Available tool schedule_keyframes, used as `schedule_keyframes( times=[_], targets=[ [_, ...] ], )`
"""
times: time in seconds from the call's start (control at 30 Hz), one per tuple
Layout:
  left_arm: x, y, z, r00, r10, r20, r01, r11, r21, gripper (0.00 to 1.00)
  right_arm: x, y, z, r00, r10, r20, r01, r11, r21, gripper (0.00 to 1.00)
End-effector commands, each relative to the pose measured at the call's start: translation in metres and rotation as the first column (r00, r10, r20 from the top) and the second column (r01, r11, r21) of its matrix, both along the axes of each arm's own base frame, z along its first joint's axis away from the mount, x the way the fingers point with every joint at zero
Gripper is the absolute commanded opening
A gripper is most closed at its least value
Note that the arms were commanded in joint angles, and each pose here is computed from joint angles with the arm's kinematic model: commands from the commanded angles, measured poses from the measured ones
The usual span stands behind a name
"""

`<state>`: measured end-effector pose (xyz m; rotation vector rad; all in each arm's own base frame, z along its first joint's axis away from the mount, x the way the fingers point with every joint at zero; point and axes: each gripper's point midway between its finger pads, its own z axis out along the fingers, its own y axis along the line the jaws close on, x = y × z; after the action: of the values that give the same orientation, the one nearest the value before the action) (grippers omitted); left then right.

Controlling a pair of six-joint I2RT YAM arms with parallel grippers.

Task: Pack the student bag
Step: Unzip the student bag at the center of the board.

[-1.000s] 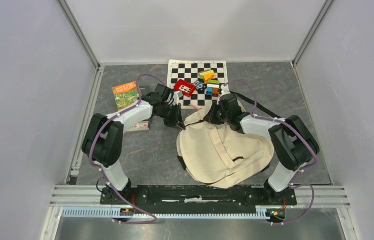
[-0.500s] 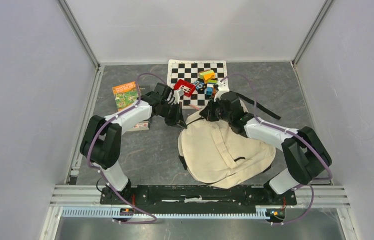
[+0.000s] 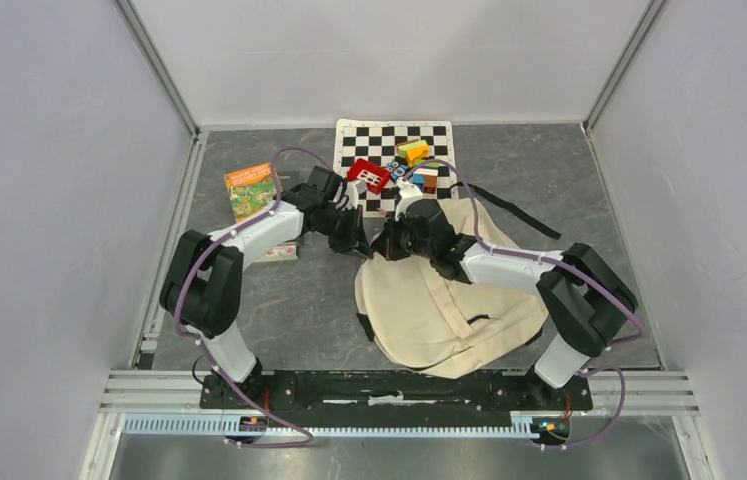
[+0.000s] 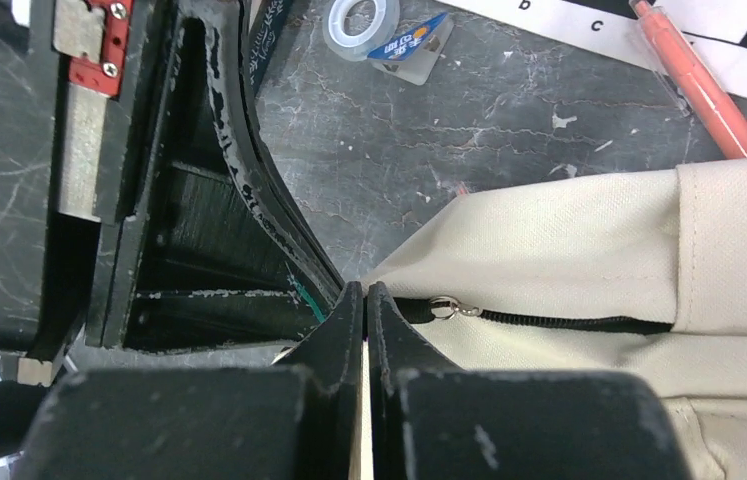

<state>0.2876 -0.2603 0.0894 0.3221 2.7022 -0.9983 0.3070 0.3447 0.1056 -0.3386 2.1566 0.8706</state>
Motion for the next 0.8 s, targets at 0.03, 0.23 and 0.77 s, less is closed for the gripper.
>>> schedule_keyframes(
  times=[0.03,0.23,0.77],
  targets=[
    [0.009,-0.007,0.019,0.997,-0.009,0.083,0.011,0.999,-0.033,0.02,-0.006,0.043,0.049,0.986,0.145,0.084,-0.155,0.981,0.118,0.00],
    [0.014,-0.001,0.028,0.989,-0.003,0.146,0.004,1.000,-0.007,0.34,-0.010,0.028,0.052,0.966,0.215,0.142,-0.213,0.977,-0.033,0.00],
    [0.046,0.037,0.075,0.904,0.128,0.407,-0.144,0.989,0.011,0.77,-0.027,0.043,0.048,0.952,0.240,0.193,-0.253,0.966,0.047,0.00]
  ],
)
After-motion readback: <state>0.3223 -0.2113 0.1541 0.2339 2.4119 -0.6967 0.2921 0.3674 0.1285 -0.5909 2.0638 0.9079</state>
